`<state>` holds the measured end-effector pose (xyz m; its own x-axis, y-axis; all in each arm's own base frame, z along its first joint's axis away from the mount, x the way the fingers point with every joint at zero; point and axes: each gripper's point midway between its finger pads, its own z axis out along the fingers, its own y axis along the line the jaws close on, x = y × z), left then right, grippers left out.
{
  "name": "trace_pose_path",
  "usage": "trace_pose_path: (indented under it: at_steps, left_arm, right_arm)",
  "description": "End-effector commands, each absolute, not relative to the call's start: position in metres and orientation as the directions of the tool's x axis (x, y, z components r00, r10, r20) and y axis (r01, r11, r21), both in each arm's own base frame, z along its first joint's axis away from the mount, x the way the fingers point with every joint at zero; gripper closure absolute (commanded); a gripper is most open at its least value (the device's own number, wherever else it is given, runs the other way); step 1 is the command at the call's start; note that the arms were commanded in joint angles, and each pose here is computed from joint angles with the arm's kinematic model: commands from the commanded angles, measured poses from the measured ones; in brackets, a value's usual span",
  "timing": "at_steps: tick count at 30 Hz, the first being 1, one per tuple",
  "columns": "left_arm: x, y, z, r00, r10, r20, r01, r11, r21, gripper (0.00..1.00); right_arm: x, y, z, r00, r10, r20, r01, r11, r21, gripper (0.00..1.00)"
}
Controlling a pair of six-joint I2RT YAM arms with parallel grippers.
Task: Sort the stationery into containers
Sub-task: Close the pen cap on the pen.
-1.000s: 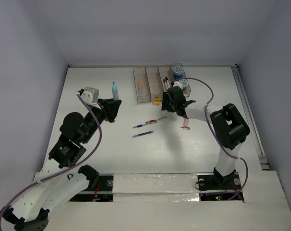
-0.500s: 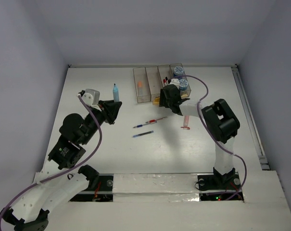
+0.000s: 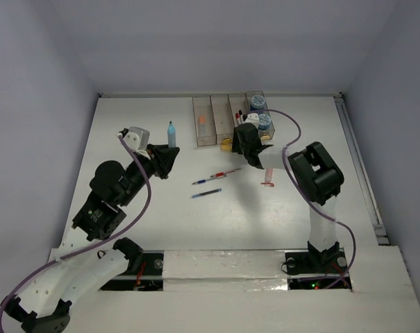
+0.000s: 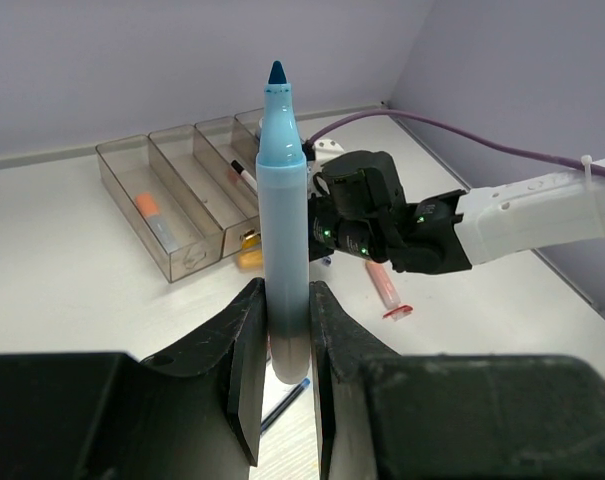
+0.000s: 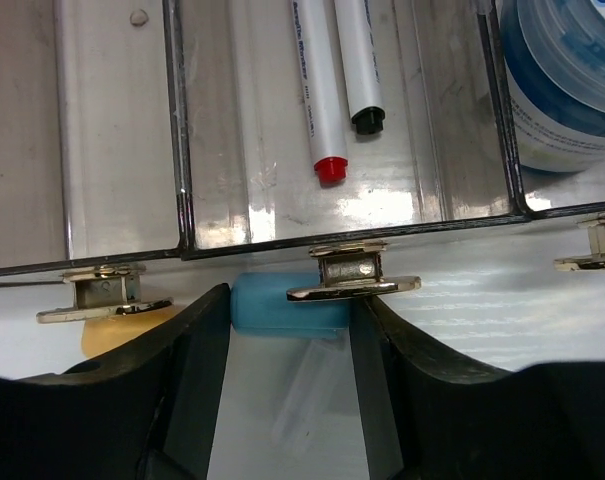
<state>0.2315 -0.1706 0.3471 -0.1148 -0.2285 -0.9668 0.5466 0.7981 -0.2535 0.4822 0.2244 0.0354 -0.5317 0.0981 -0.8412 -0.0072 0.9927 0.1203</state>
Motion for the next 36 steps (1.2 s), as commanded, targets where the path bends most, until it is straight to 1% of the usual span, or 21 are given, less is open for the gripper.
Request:
trace_pose_path:
  at_steps: [1, 3, 5, 6, 7, 13, 15, 17, 20, 21, 23, 24, 26, 27, 28, 29, 31, 32, 36]
  left_arm:
    - [0.233, -0.174, 0.357, -0.075, -0.241, -0.968, 0.57, 0.786, -0.24, 1.0]
    - [0.233, -0.175, 0.356, -0.077, -0.239, -0.968, 0.57, 0.786, -0.24, 1.0]
    - [0.233, -0.175, 0.355, -0.081, -0.238, -0.968, 0.572, 0.784, -0.241, 1.0]
    - [0.234, -0.176, 0.355, -0.082, -0.237, -0.968, 0.572, 0.784, -0.241, 1.0]
    - [0.236, -0.174, 0.354, -0.082, -0.237, -0.968, 0.566, 0.788, -0.241, 1.0]
    - [0.236, -0.176, 0.353, -0.09, -0.235, -0.968, 0.57, 0.785, -0.244, 1.0]
    - [0.236, -0.176, 0.353, -0.09, -0.235, -0.968, 0.57, 0.785, -0.244, 1.0]
    - [0.238, -0.174, 0.352, -0.088, -0.237, -0.967, 0.561, 0.79, -0.245, 1.0]
    - [0.238, -0.172, 0.353, -0.085, -0.238, -0.968, 0.553, 0.797, -0.244, 1.0]
    - [0.238, -0.17, 0.353, -0.082, -0.238, -0.968, 0.548, 0.8, -0.243, 1.0]
    - [0.24, -0.167, 0.354, -0.077, -0.241, -0.968, 0.539, 0.806, -0.243, 1.0]
    - [0.241, -0.165, 0.355, -0.073, -0.242, -0.967, 0.531, 0.812, -0.243, 1.0]
    - [0.241, -0.165, 0.355, -0.071, -0.245, -0.967, 0.532, 0.81, -0.245, 1.0]
    - [0.241, -0.165, 0.355, -0.073, -0.244, -0.967, 0.532, 0.811, -0.245, 1.0]
    - [0.24, -0.164, 0.355, -0.071, -0.245, -0.967, 0.532, 0.81, -0.245, 1.0]
    - [0.241, -0.165, 0.355, -0.073, -0.244, -0.967, 0.533, 0.81, -0.245, 1.0]
    - [0.241, -0.165, 0.354, -0.074, -0.243, -0.967, 0.532, 0.811, -0.245, 1.0]
    - [0.241, -0.165, 0.354, -0.074, -0.243, -0.967, 0.532, 0.811, -0.245, 1.0]
    - [0.24, -0.165, 0.355, -0.072, -0.247, -0.966, 0.535, 0.808, -0.246, 1.0]
  right_arm:
    - [0.488, 0.223, 0.045, -0.47, 0.134, -0.872, -0.002, 0.988, 0.152, 0.52]
    - [0.484, 0.218, 0.046, -0.466, 0.132, -0.875, 0.005, 0.989, 0.146, 0.59]
    - [0.479, 0.22, 0.058, -0.444, 0.135, -0.886, -0.002, 0.988, 0.152, 0.62]
    - [0.471, 0.219, 0.055, -0.451, 0.123, -0.884, -0.003, 0.99, 0.139, 0.63]
    - [0.471, 0.218, 0.067, -0.43, 0.133, -0.893, -0.004, 0.989, 0.15, 0.63]
    - [0.457, 0.222, 0.102, -0.375, 0.134, -0.917, -0.047, 0.985, 0.163, 0.63]
    - [0.452, 0.229, 0.119, -0.351, 0.138, -0.926, -0.082, 0.981, 0.177, 0.63]
    - [0.44, 0.25, 0.129, -0.349, 0.129, -0.928, -0.134, 0.973, 0.186, 0.63]
    - [0.424, 0.279, 0.127, -0.386, 0.128, -0.914, -0.197, 0.956, 0.217, 0.63]
    - [0.413, 0.301, 0.121, -0.424, 0.105, -0.899, -0.24, 0.945, 0.224, 0.63]
    - [0.401, 0.327, 0.115, -0.479, 0.127, -0.868, -0.258, 0.925, 0.278, 0.63]
    - [0.399, 0.345, 0.124, -0.48, 0.143, -0.865, -0.289, 0.906, 0.31, 0.63]
    - [0.387, 0.374, 0.115, -0.514, 0.14, -0.847, -0.312, 0.889, 0.336, 0.63]
    - [0.392, 0.387, 0.127, -0.5, 0.161, -0.851, -0.315, 0.882, 0.352, 0.63]
    - [0.391, 0.395, 0.125, -0.516, 0.181, -0.838, -0.302, 0.877, 0.375, 0.63]
    - [0.39, 0.403, 0.109, -0.539, 0.169, -0.825, -0.294, 0.88, 0.373, 0.63]
    - [0.395, 0.411, 0.107, -0.542, 0.202, -0.816, -0.263, 0.881, 0.393, 0.63]
    - [0.396, 0.411, 0.092, -0.562, 0.197, -0.804, -0.24, 0.891, 0.386, 0.63]
    - [0.398, 0.409, 0.077, -0.57, 0.238, -0.787, -0.188, 0.894, 0.406, 0.62]
